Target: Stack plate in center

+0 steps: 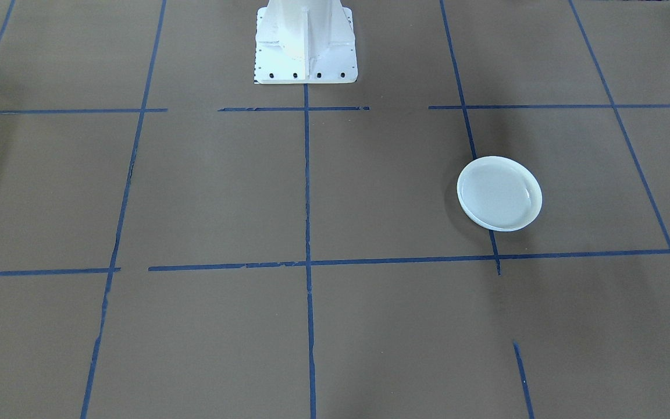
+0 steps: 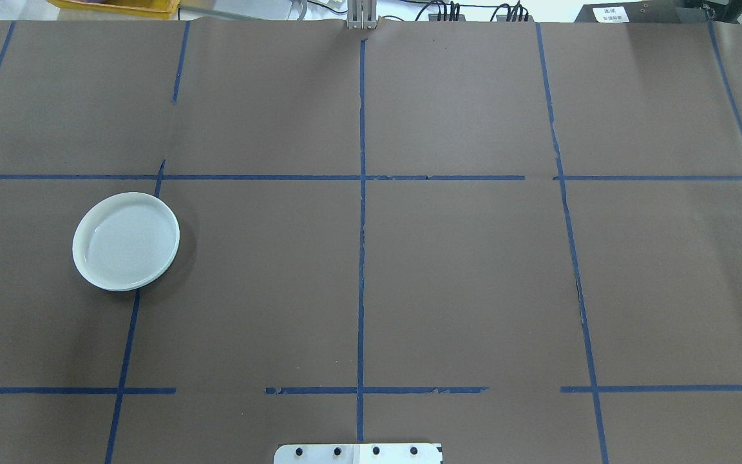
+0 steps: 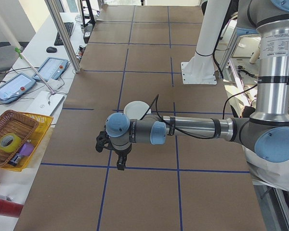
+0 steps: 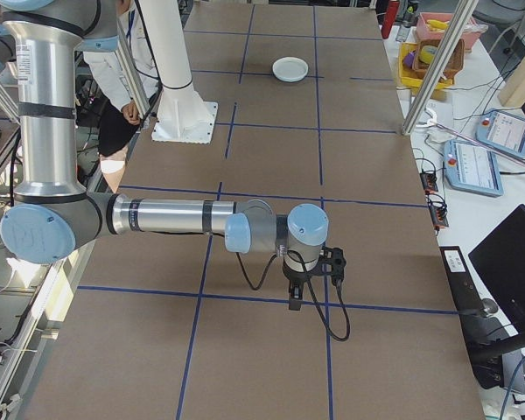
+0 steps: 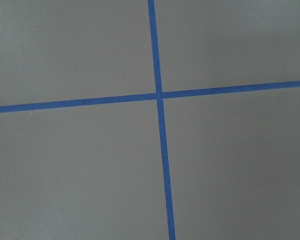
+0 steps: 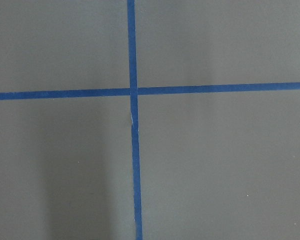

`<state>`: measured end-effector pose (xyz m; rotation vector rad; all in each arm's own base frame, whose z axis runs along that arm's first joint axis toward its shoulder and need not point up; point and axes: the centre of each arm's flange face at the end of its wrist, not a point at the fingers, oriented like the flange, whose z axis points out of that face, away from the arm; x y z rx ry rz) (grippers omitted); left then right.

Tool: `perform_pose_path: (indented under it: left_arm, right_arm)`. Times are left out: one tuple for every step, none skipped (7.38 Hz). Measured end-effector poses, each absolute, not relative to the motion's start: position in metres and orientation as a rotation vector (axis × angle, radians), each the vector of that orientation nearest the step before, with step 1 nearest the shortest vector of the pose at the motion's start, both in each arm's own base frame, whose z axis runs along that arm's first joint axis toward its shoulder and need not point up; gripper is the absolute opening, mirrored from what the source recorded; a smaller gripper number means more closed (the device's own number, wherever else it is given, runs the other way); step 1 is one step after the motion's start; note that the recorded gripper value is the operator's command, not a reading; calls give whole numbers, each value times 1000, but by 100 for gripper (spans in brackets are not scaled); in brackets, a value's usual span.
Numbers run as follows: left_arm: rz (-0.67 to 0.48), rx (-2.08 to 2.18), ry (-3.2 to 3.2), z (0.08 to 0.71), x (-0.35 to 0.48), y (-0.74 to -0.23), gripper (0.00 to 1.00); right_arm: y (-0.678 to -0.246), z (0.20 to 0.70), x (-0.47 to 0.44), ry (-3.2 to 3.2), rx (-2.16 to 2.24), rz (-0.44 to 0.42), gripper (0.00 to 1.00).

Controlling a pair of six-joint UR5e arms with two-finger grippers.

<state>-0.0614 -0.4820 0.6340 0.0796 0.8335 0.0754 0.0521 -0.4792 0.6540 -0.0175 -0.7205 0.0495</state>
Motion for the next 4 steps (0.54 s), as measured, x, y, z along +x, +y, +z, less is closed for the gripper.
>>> perform_pose_path:
  left_arm:
    - [76, 81, 833, 634, -61, -483, 100]
    - [76, 80, 833, 634, -61, -483, 100]
    - [75, 79, 833, 634, -61, -483, 100]
    - [75, 77, 832, 635, -61, -483, 100]
  right_arm:
    - [-479, 654, 52, -720, -18, 50, 100]
    - [-479, 654, 52, -720, -18, 50, 100]
    - [-479, 654, 52, -721, -18, 50, 100]
    - [-479, 654, 52, -721, -18, 50, 100]
